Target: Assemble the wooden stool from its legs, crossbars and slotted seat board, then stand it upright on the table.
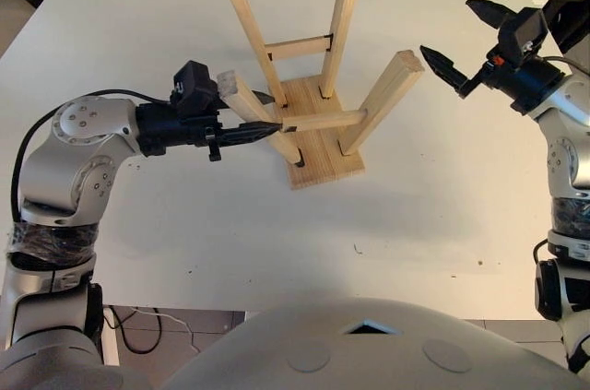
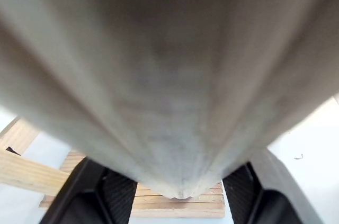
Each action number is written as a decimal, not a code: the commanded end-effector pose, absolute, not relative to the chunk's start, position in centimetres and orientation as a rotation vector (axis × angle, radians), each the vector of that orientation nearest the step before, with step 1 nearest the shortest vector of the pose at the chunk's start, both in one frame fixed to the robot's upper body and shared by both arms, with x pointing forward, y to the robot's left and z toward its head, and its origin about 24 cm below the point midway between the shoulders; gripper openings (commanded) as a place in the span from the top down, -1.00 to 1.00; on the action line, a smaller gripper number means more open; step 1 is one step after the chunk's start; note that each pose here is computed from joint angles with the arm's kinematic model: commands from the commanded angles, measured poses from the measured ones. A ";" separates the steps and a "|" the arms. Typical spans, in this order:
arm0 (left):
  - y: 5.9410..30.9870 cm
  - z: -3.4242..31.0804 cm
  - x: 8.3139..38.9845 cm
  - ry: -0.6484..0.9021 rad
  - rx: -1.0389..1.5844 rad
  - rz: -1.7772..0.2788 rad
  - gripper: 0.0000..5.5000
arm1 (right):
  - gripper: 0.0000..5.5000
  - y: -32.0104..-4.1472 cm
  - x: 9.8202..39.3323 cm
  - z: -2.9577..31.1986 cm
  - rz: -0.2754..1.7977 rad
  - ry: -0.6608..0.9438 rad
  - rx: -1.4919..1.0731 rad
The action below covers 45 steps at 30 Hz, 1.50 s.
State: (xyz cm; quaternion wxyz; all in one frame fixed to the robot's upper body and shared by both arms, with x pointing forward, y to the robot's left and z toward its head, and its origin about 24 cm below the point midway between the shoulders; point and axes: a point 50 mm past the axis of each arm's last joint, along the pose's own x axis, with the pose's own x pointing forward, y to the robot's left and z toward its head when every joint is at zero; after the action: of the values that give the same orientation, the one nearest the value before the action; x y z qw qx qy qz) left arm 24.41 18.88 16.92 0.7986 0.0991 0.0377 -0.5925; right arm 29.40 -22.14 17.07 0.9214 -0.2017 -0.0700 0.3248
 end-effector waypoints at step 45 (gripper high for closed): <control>17.9 12.5 25.7 0.501 0.327 -1.281 0.26 | -0.74 -19.9 28.5 18.1 0.539 -0.283 -0.341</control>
State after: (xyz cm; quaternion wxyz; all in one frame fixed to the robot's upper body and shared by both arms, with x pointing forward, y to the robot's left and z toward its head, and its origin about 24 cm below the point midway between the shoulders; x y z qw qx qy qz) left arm 26.57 16.99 17.21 0.7659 0.1907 0.1116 -0.6038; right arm 28.25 -19.48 17.46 0.9383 -0.1610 -0.1250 0.2794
